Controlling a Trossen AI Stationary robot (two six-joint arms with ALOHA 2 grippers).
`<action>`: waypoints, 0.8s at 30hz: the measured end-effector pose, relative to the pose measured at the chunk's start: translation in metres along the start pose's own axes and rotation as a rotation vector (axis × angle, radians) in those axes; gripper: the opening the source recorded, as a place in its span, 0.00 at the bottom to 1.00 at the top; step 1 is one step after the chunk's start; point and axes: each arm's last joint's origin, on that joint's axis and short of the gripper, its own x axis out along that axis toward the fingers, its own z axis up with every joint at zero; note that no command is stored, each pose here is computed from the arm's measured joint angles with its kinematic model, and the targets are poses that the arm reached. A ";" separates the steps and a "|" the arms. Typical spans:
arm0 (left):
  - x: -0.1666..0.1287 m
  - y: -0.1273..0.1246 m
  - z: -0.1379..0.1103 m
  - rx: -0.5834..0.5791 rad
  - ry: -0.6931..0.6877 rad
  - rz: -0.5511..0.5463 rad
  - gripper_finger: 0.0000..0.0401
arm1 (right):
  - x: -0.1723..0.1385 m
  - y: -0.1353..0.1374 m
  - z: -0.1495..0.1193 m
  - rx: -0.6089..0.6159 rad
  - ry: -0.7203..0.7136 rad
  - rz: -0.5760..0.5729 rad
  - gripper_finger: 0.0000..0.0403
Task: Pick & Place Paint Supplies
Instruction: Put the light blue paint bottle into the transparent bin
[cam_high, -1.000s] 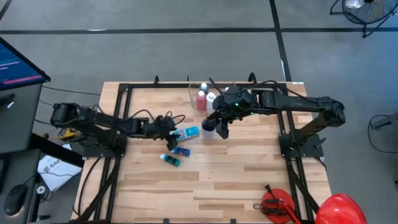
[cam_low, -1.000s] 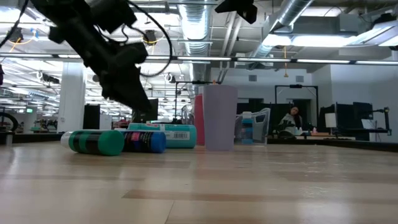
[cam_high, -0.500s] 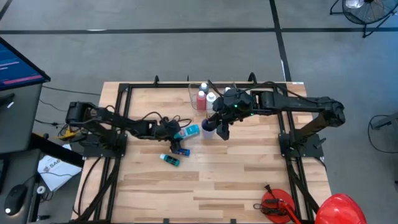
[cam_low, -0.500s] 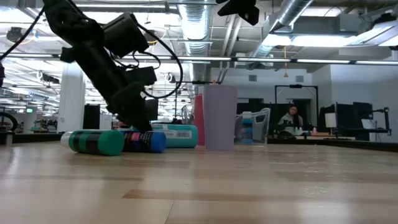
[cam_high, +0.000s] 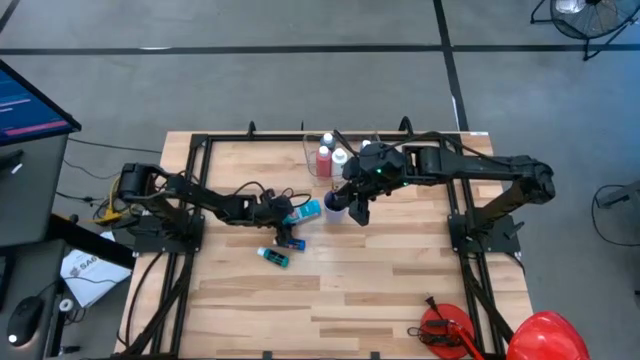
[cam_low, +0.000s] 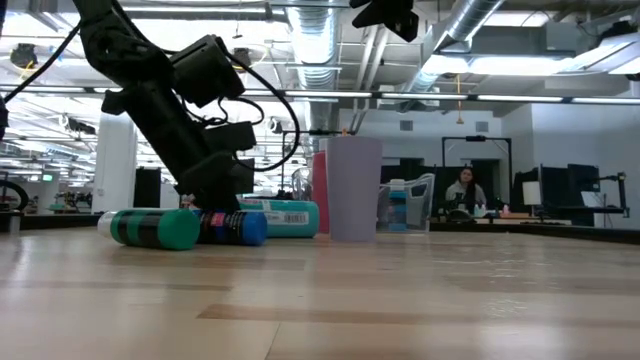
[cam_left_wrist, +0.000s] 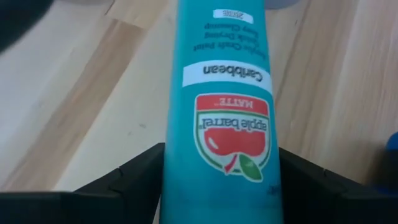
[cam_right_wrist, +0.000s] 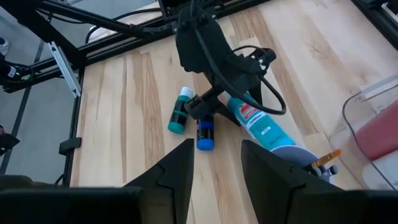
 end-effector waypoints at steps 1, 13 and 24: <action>0.000 0.000 0.000 -0.012 0.002 0.000 0.63 | 0.000 0.000 0.000 0.000 0.002 -0.001 0.31; -0.017 0.000 0.007 -0.186 0.005 -0.109 0.49 | 0.000 0.000 -0.001 -0.001 0.015 -0.004 0.31; -0.073 0.005 0.026 -0.288 -0.072 -0.373 0.49 | 0.000 0.001 0.000 -0.003 0.015 0.050 0.31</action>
